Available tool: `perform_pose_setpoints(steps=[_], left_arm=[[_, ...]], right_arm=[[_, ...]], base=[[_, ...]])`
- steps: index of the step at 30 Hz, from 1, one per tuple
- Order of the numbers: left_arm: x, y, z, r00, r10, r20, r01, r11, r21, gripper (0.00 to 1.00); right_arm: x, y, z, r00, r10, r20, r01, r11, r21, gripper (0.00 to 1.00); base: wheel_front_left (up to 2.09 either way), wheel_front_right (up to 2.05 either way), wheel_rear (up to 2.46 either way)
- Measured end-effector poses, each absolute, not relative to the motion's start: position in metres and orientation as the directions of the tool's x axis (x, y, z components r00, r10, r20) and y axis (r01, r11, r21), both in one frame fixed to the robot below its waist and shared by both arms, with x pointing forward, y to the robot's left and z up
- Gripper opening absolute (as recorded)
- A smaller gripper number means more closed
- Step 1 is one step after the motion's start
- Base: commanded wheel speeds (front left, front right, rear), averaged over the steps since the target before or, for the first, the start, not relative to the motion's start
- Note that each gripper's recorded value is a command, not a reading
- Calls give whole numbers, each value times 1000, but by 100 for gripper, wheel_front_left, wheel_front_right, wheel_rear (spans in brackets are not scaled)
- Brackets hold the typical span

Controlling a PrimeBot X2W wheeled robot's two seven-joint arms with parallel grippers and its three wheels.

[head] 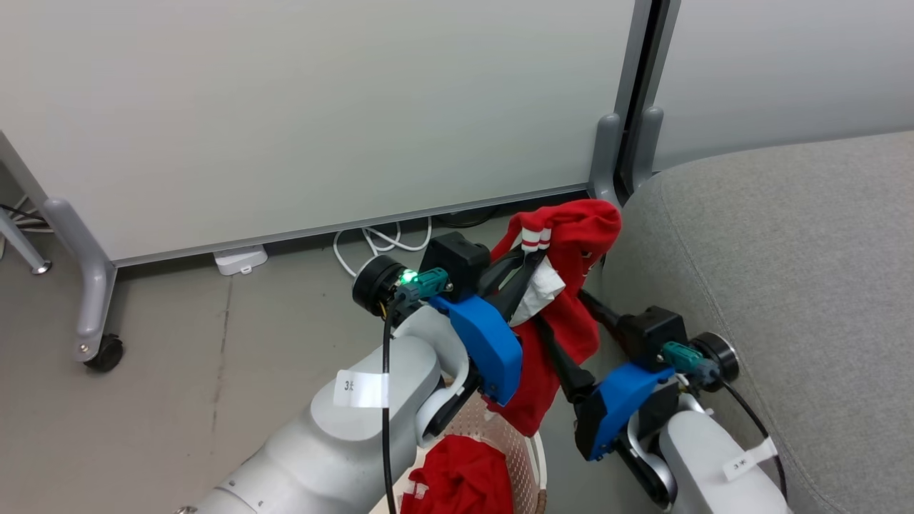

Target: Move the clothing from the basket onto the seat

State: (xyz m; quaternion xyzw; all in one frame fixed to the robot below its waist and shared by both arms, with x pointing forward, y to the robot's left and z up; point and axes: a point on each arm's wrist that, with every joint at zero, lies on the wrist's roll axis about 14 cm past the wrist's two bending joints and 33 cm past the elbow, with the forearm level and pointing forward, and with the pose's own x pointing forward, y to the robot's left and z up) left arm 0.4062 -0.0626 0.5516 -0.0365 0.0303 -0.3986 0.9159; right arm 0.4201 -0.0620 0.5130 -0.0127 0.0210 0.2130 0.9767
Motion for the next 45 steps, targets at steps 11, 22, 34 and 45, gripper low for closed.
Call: perform_pose_setpoints(steps=[11,22,34,45], left_arm=[[406,-61,554,682,-731,-27,727,681,-84,0],[402,-63,556,673,-739,-29,736,673,-78,0],[401,-65,557,671,-741,-27,737,671,-77,0],[401,-67,555,670,-741,-33,738,670,-81,0]], right_arm=[[433,-47,507,885,456,-92,-457,890,10,100],[444,-49,504,886,447,-120,-447,894,30,100],[443,-45,503,880,458,-123,-454,889,58,0],[441,-47,502,882,455,-122,-451,890,64,0]], base=[[0,0,0],[0,0,0],[0,0,0],[0,0,0]])
